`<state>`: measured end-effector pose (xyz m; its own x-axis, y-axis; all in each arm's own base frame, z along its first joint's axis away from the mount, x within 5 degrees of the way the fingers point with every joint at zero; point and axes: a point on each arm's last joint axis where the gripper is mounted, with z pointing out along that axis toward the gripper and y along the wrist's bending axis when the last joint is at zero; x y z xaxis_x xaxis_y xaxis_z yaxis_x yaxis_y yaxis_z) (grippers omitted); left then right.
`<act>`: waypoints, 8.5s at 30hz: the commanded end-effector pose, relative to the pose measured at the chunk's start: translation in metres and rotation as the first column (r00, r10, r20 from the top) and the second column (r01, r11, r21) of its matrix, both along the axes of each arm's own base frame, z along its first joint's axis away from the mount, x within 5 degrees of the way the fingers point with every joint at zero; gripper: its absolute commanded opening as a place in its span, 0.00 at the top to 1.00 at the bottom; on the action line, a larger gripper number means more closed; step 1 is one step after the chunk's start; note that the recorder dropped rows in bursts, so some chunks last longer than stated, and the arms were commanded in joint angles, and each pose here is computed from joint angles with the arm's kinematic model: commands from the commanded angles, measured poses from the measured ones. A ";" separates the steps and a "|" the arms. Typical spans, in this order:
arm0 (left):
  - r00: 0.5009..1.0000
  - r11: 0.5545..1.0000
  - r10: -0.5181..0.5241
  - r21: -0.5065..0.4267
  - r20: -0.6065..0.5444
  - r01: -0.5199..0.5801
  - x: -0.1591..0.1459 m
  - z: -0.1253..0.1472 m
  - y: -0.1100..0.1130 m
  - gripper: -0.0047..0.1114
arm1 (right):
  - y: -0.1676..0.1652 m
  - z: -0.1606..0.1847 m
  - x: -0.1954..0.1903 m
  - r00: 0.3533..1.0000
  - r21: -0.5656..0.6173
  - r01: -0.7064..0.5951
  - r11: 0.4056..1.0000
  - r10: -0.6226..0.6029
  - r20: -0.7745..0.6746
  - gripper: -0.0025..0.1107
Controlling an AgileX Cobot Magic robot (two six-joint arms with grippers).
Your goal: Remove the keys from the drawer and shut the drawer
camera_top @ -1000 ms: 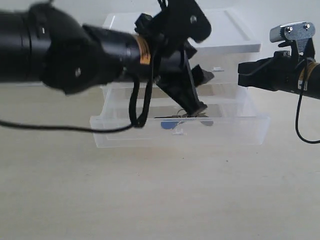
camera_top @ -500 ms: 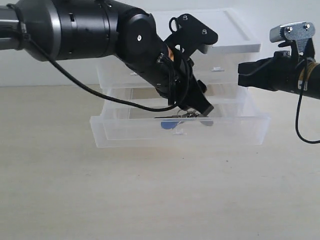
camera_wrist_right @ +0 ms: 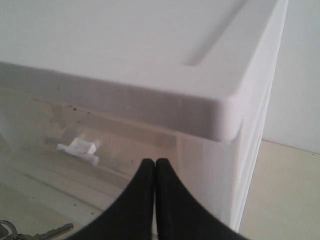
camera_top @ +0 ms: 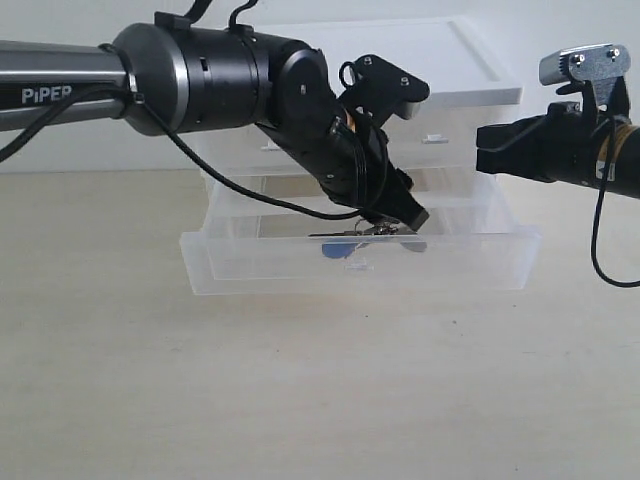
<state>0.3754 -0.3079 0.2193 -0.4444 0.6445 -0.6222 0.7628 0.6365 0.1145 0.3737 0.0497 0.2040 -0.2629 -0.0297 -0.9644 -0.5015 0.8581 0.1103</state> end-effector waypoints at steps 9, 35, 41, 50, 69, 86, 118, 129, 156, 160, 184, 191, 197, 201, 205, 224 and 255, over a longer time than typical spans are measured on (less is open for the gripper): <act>0.999 1.000 0.007 0.016 -0.041 -0.006 0.008 -0.024 0.000 0.54 | -0.001 0.000 0.001 1.000 0.005 0.011 1.000 -0.011 0.000 0.98; 0.998 0.998 -0.057 0.038 0.038 0.056 0.011 0.000 0.009 0.92 | -0.001 0.000 0.001 1.000 -0.002 0.014 1.000 -0.014 -0.006 0.98; 0.981 0.994 -0.106 0.039 0.162 0.101 -0.010 0.059 0.011 0.92 | -0.001 0.000 0.001 1.000 -0.003 0.015 1.000 -0.015 -0.007 0.98; 0.952 0.977 -0.213 0.026 0.221 0.213 -0.075 0.109 0.003 0.92 | -0.001 0.000 0.001 1.000 -0.003 0.015 1.000 -0.015 -0.007 0.98; 0.910 0.948 -0.312 0.024 0.274 0.318 -0.135 -0.017 0.020 0.92 | -0.001 0.000 0.001 1.000 -0.004 0.014 1.000 -0.014 -0.007 0.98; 0.863 0.935 -0.354 0.118 0.360 0.335 -0.099 -0.071 0.024 0.91 | -0.001 -0.001 0.001 1.000 -0.016 0.017 1.000 -0.017 -0.009 0.98; 0.830 0.972 -0.218 0.040 0.514 0.231 -0.063 -0.069 0.046 0.92 | -0.002 -0.002 0.001 1.000 -0.020 0.019 1.000 -0.019 -0.011 0.98; 0.818 0.990 -0.126 0.014 0.562 0.142 -0.009 -0.057 0.054 0.92 | -0.002 -0.002 0.001 1.000 -0.020 0.019 1.000 -0.019 -0.011 0.98; 0.815 0.988 -0.118 -0.018 0.567 0.156 -0.051 -0.025 0.071 0.92 | -0.001 -0.003 0.000 1.000 -0.050 0.005 0.999 -0.006 -0.016 0.98; 0.772 0.984 -0.092 -0.061 0.629 0.167 -0.080 -0.015 0.088 0.92 | -0.001 0.002 -0.004 1.000 -0.055 -0.001 0.998 0.000 -0.007 0.98; 0.563 0.769 0.457 -0.624 0.689 0.140 -0.250 0.080 0.230 0.92 | 0.017 0.111 -0.157 0.952 -0.040 -0.269 0.962 0.272 0.144 0.98; 0.489 0.634 0.568 -0.731 0.662 0.253 -0.295 0.083 0.263 0.92 | 0.005 0.128 -0.205 0.957 -0.019 -0.091 0.996 0.093 0.275 0.98; 0.475 0.528 0.627 -0.785 0.617 0.324 -0.320 0.073 0.281 0.92 | 0.003 0.141 -0.258 0.903 0.009 -0.077 0.997 0.066 0.424 0.98; 0.561 0.525 0.592 -0.805 0.578 0.276 -0.320 0.061 0.279 0.92 | 0.003 0.155 -0.293 0.844 0.018 -0.084 0.996 0.061 0.533 0.98; 0.576 0.535 0.581 -0.803 0.575 0.262 -0.319 0.060 0.278 0.92 | 0.003 0.158 -0.300 0.827 0.028 -0.093 0.995 0.062 0.559 0.98; 0.567 0.542 0.581 -0.797 0.584 0.265 -0.319 0.060 0.278 0.92 | 0.003 0.158 -0.301 0.825 0.025 -0.100 0.995 0.068 0.561 0.98; 0.552 0.550 0.758 -0.795 0.347 -0.255 -0.314 0.019 0.299 0.92 | 0.004 0.158 -0.301 0.824 0.024 -0.103 0.994 0.072 0.561 0.98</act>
<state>0.0628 -0.0130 0.2456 0.1277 -0.1897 -0.9735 0.2349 0.9594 -0.1561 0.0736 0.0535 0.3624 0.3214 0.0217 -0.9467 -0.5629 0.8083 -0.1726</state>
